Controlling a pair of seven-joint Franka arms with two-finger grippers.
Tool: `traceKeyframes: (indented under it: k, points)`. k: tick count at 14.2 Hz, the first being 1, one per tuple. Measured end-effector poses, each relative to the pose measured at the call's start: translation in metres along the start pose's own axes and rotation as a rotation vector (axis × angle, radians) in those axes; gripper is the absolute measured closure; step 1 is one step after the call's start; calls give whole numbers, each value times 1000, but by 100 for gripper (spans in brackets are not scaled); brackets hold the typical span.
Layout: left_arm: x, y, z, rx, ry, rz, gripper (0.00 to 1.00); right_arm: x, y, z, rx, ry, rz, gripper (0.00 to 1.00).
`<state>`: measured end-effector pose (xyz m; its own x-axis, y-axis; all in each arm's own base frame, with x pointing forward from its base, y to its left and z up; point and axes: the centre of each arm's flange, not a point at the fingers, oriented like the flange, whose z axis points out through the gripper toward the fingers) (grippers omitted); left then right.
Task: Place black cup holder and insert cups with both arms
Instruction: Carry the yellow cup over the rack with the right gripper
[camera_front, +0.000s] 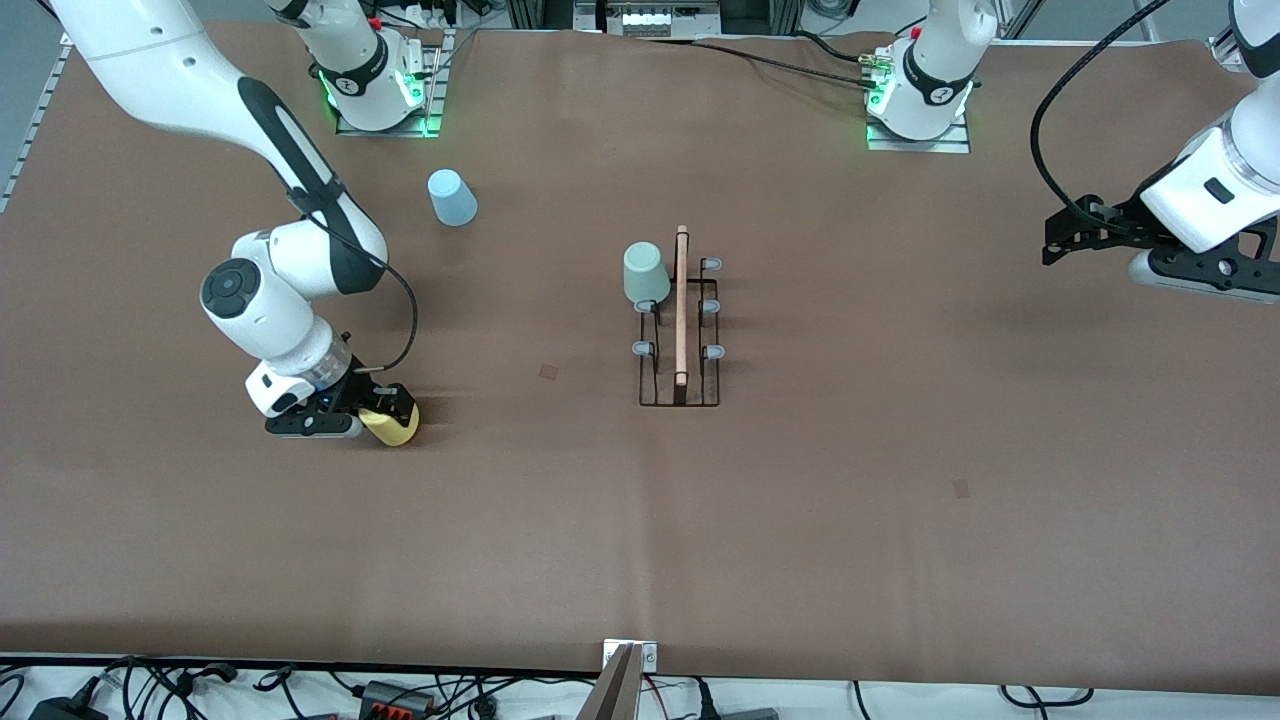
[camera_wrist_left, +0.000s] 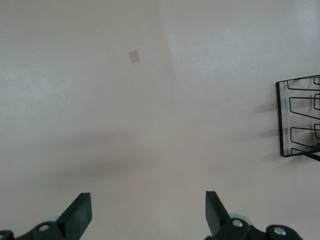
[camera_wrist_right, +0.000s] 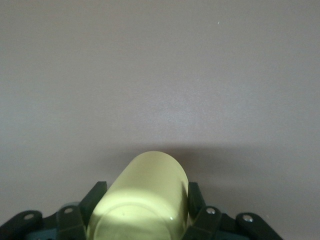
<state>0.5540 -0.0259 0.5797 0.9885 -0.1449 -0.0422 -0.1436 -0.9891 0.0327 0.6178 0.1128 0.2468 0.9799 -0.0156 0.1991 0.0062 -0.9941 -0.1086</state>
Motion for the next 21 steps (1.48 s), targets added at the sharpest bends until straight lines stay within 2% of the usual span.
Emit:
traceKeyframes:
  k: [2, 4, 6, 8, 11, 14, 17, 21]
  points:
    - [0, 0, 0, 0, 0, 0, 0, 4, -12, -43, -31, -40, -7, 30]
    - [0, 0, 0, 0, 0, 0, 0, 1, -34, -95, -62, -58, 19, 30]
    - [0, 0, 0, 0, 0, 1, 0, -7, -66, -136, -75, -42, 75, 30]
    - [0, 1, 0, 0, 0, 1, 0, -20, -113, -153, -60, -17, 133, 30]
    - [0, 1, 0, 0, 0, 1, 0, -43, -194, -167, -14, 7, 242, 30]
    - [0, 1, 0, 0, 0, 1, 0, -73, -279, -177, 34, 8, 344, 30]
    - [0, 1, 0, 0, 0, 1, 0, -89, -342, -168, 25, 24, 404, 30]
    - [0, 1, 0, 0, 0, 1, 0, -92, -374, -127, -5, 24, 438, 30]
